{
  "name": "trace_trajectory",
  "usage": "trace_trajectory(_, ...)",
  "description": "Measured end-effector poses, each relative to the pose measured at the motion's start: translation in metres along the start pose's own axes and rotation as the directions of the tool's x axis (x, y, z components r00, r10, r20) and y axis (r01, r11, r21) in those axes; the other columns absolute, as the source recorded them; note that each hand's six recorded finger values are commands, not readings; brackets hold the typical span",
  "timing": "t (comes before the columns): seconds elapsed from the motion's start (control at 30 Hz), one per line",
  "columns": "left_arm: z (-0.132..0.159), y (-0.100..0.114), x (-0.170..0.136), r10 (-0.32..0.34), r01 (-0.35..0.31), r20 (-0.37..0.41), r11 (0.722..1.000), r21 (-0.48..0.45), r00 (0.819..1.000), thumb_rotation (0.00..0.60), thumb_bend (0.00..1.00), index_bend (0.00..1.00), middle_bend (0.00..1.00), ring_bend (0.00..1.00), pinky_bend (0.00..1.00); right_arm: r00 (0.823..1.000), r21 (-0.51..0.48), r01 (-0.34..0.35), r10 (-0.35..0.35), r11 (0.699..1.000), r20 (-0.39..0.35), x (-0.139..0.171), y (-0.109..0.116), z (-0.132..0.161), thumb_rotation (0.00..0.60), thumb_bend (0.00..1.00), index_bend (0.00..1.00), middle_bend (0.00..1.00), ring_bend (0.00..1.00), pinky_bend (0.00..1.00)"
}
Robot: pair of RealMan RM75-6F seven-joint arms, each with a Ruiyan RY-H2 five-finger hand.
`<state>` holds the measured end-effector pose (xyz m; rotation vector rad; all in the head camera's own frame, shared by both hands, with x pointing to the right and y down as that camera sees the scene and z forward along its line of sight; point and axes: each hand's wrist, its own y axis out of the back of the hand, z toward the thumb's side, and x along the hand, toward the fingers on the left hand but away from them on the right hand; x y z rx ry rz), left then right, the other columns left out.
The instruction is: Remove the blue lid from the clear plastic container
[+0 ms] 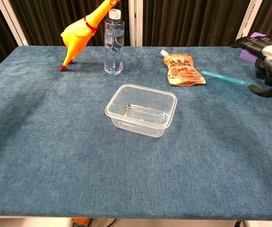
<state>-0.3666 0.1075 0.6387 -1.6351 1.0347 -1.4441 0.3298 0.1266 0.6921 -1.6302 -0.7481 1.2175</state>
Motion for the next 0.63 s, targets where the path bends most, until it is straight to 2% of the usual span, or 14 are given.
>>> trace_trajectory(0.17,-0.031,0.017,-0.01,0.038,-0.035,-0.056,0.997,0.065,0.998,0.6,0.0,0.05,0.04,0.0,0.0,0.999,-0.052,0.012,-0.01,0.999,0.033,0.026,0.027,-0.023,0.6,0.33,0.0,0.09,0.0,0.0)
trace_trajectory(0.3,-0.048,0.027,-0.022,0.065,-0.056,-0.087,0.993,0.102,0.994,0.6,0.0,0.06,0.04,0.0,0.0,0.996,-0.143,0.038,-0.027,0.989,0.08,0.052,0.054,-0.047,0.6,0.33,0.0,0.12,0.0,0.0)
trace_trajectory(0.43,-0.053,0.03,-0.037,0.074,-0.064,-0.095,0.992,0.107,0.993,0.6,0.0,0.07,0.04,0.0,0.0,0.99,-0.161,0.081,-0.06,0.984,0.128,0.074,0.071,-0.061,0.6,0.33,0.0,0.11,0.0,0.0)
trace_trajectory(0.63,-0.048,0.036,-0.062,0.087,-0.076,-0.085,0.989,0.126,0.993,0.6,0.0,0.07,0.04,0.0,0.0,0.98,-0.212,0.105,-0.065,0.972,0.189,0.115,0.085,-0.072,0.6,0.33,0.0,0.1,0.0,0.0)
